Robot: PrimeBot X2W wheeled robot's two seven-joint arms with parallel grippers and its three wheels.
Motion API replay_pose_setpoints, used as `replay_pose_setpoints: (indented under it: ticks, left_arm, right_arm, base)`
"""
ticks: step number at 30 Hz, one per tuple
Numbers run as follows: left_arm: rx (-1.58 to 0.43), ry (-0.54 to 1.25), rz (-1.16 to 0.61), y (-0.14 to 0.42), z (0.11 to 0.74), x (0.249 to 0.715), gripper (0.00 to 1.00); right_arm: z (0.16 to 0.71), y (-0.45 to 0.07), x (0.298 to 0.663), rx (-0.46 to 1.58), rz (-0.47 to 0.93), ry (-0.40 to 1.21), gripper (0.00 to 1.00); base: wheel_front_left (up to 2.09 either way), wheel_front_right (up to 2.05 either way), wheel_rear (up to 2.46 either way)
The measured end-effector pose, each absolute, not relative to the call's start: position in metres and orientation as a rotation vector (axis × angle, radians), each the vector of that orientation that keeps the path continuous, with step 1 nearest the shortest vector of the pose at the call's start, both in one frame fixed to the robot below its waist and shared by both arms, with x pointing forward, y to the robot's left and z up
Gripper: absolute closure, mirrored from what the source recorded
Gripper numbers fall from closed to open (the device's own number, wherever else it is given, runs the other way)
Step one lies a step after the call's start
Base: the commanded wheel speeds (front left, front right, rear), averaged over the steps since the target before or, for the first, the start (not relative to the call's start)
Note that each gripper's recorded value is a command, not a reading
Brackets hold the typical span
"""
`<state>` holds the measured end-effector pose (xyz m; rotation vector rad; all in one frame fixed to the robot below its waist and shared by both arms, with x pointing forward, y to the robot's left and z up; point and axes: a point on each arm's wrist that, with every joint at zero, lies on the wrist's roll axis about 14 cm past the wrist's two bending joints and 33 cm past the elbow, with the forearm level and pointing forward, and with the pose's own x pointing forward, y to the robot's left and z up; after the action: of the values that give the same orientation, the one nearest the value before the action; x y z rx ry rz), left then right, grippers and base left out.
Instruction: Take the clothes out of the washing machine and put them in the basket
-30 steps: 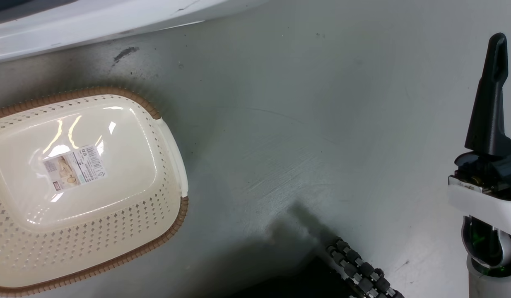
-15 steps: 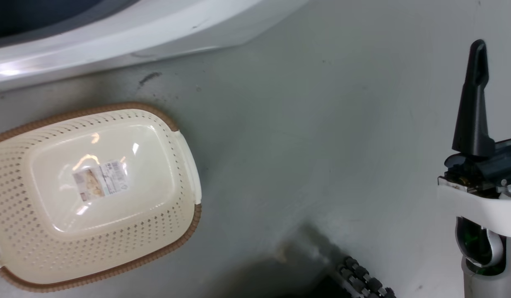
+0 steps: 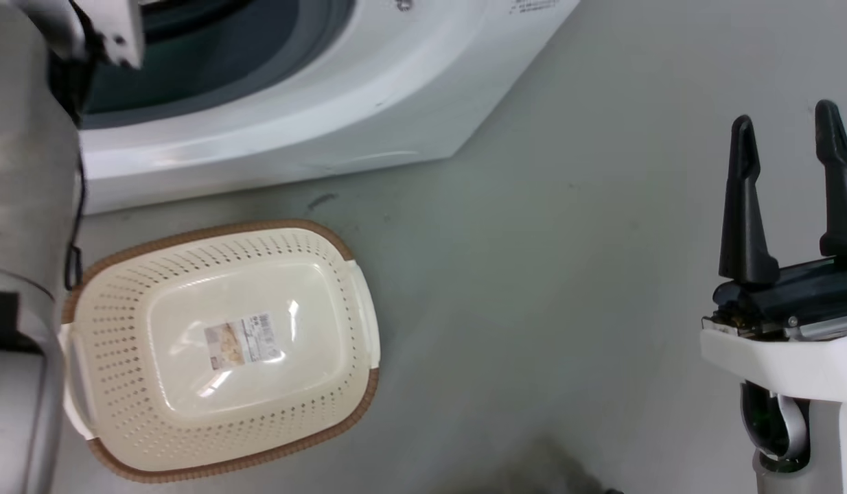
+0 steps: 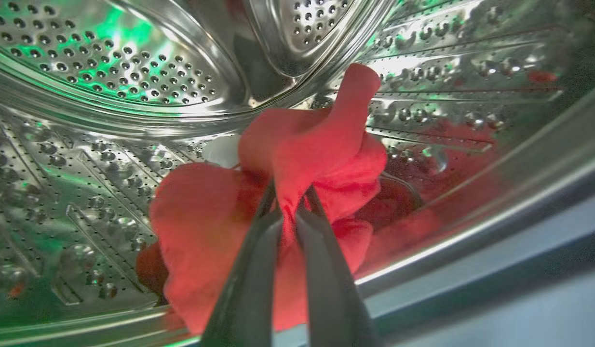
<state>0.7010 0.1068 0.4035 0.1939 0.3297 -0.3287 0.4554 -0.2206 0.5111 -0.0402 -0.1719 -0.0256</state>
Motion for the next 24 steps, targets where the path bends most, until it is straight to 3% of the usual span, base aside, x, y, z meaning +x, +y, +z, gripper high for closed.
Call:
replay_pose_setpoints:
  ticks: [24]
  left_arm:
    - [0.097,0.015,-0.355,0.123,0.515,0.579,1.00]
  right_arm:
    - [0.559,-0.176,0.411,-0.043,0.088,-0.266,0.00]
  base:
    - [0.00,0.00,0.00]
